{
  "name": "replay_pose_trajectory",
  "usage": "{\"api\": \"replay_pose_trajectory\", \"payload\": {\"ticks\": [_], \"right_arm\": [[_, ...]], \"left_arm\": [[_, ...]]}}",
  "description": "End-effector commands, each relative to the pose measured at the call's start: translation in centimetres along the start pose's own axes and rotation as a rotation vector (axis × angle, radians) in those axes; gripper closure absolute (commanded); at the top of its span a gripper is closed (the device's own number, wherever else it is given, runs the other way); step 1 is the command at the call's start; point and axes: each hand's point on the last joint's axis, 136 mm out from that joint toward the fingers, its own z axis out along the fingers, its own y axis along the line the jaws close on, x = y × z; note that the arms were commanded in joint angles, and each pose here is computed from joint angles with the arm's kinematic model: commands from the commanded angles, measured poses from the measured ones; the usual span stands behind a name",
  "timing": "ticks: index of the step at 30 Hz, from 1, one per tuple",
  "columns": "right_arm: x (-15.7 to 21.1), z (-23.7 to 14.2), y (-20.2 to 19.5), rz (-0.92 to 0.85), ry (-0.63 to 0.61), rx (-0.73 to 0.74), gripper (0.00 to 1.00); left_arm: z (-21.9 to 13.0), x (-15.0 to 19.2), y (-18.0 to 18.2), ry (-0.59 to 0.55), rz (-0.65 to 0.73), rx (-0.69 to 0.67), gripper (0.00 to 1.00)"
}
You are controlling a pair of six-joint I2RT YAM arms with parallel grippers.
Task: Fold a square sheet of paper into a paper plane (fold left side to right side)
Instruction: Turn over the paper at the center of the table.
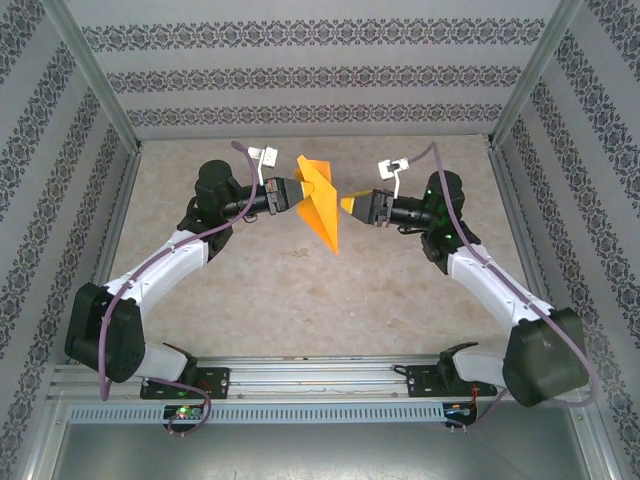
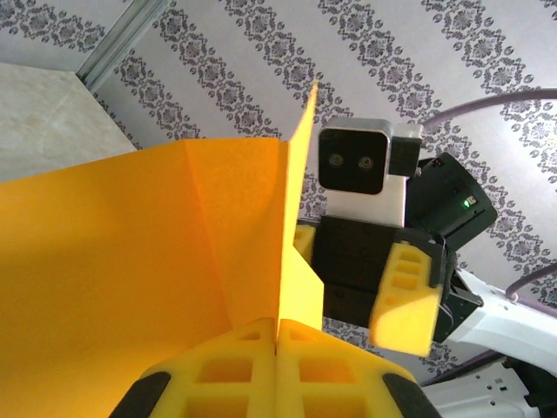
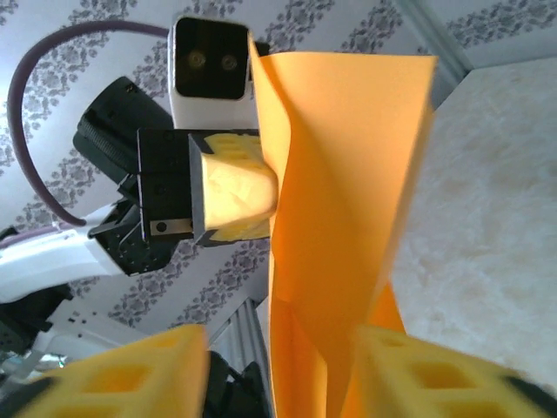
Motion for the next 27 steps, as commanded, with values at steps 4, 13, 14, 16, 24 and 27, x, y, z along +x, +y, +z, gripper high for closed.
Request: {"api": "replay_pose_trajectory", "payload": {"ticks": [4, 13, 14, 16, 24, 27], "right_arm": [[2.2, -1.5, -2.1, 0.043, -0.023, 0.109, 0.15], [4.6, 1.5, -0.5, 0.062, 0.085, 0.016, 0.06], [4.4, 1.8, -0.1, 0.055, 0.087, 0.003, 0.07], [3.8, 2.2, 0.4, 0.041, 0.085, -0.018, 0.13], [1.3, 2.2, 1.3, -0.009, 0.047, -0.026, 0.46], [0.8, 1.8, 1.4, -0.028, 0.028, -0.012, 0.58]], "left_arm": [[-0.1, -0.7, -2.1, -0.036, 0.045, 0.055, 0.99], [0.5, -0.4, -2.0, -0.026, 0.035, 0.061, 0.99], [0.6, -0.4, -2.1, -0.024, 0.035, 0.065, 0.99], [0.7, -0.4, -2.1, -0.021, 0.033, 0.066, 0.99], [1.0, 0.0, -1.6, -0.012, 0.016, 0.06, 0.99], [1.0, -0.1, -1.4, -0.015, 0.017, 0.054, 0.98]]}}
